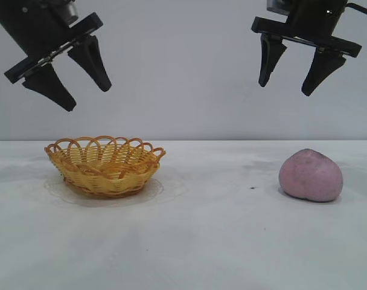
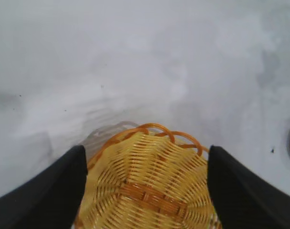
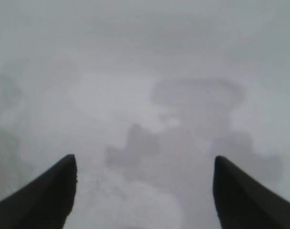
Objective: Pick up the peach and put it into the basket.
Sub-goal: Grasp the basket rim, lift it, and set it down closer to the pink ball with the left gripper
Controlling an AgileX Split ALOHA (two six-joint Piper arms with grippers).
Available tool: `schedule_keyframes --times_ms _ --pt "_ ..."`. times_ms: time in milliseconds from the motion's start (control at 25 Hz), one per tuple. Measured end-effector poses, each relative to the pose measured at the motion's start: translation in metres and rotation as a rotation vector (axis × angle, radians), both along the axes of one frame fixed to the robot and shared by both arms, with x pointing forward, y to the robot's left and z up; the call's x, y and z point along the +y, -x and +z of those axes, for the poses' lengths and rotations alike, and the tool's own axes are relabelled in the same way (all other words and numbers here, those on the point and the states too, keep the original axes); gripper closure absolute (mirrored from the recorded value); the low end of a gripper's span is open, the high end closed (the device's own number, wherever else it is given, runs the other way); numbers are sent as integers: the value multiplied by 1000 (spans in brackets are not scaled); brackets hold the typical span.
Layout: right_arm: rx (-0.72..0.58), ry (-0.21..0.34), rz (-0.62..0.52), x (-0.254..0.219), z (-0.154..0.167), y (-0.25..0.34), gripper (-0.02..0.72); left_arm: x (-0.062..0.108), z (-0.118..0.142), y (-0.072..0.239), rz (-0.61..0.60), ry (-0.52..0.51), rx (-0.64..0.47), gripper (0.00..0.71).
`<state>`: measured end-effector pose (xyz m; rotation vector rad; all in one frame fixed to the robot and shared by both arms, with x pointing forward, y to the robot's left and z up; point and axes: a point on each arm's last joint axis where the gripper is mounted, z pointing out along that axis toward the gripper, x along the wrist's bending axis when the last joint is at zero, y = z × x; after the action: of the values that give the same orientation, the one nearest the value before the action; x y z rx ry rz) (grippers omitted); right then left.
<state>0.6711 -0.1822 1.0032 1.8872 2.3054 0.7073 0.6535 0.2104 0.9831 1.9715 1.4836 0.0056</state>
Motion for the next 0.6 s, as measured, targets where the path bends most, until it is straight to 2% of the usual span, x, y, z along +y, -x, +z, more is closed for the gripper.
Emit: schedule_keyframes --times_ms 280,440,600 --pt "0 2 1 0 0 0 195 8 26 -14 -160 -200 -72 244" --pt "0 2 1 0 0 0 195 8 26 -27 -248 -259 -15 244" --pt "-1 4 1 0 0 0 195 -3 14 -39 -385 -330 63 244"
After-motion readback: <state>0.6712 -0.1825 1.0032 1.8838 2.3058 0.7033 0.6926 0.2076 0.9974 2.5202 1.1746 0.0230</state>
